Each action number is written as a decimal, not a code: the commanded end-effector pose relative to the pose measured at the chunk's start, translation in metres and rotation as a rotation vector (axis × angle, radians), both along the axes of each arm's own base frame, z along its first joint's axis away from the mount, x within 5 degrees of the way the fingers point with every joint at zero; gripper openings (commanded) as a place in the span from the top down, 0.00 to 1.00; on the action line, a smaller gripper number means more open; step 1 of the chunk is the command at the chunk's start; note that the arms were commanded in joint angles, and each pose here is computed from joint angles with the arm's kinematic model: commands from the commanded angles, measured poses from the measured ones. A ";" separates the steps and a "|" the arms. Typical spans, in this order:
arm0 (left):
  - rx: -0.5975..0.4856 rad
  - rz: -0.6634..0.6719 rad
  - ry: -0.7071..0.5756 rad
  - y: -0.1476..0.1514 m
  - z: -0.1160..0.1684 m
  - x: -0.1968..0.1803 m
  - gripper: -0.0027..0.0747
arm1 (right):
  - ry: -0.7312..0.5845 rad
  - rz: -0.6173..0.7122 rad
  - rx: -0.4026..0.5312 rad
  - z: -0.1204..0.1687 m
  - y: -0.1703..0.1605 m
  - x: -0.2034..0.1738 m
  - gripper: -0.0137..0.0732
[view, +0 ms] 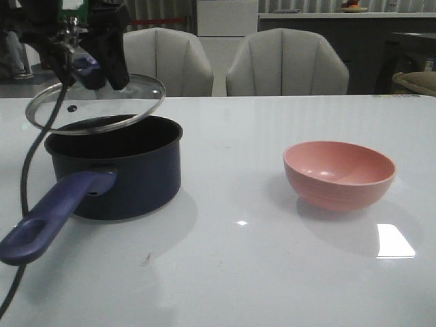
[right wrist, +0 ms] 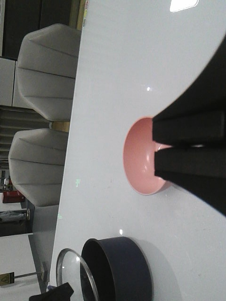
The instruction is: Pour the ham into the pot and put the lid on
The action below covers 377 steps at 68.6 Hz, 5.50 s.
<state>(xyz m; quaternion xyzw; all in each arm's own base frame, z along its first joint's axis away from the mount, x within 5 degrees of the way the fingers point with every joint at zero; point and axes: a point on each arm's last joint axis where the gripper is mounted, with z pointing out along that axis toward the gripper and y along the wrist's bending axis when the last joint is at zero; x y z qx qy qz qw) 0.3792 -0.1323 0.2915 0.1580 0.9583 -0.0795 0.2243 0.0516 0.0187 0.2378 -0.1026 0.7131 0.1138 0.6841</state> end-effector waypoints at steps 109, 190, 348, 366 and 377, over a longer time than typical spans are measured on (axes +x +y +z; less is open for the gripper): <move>-0.061 0.003 0.054 -0.011 -0.008 0.006 0.42 | -0.095 -0.022 0.021 0.016 -0.002 0.000 0.66; -0.053 -0.064 0.059 -0.029 -0.005 -0.001 0.22 | -0.095 -0.022 0.021 0.016 -0.002 0.000 0.66; -0.326 -0.004 -0.970 0.106 0.056 -0.322 0.50 | -0.095 -0.022 0.021 0.016 -0.002 0.000 0.66; -0.367 -0.001 -1.054 0.117 0.033 -0.350 0.83 | -0.095 -0.022 0.021 0.016 -0.002 0.000 0.66; -0.369 -0.002 -1.059 0.118 0.032 -0.353 0.82 | -0.095 -0.022 0.021 0.016 -0.002 0.000 0.66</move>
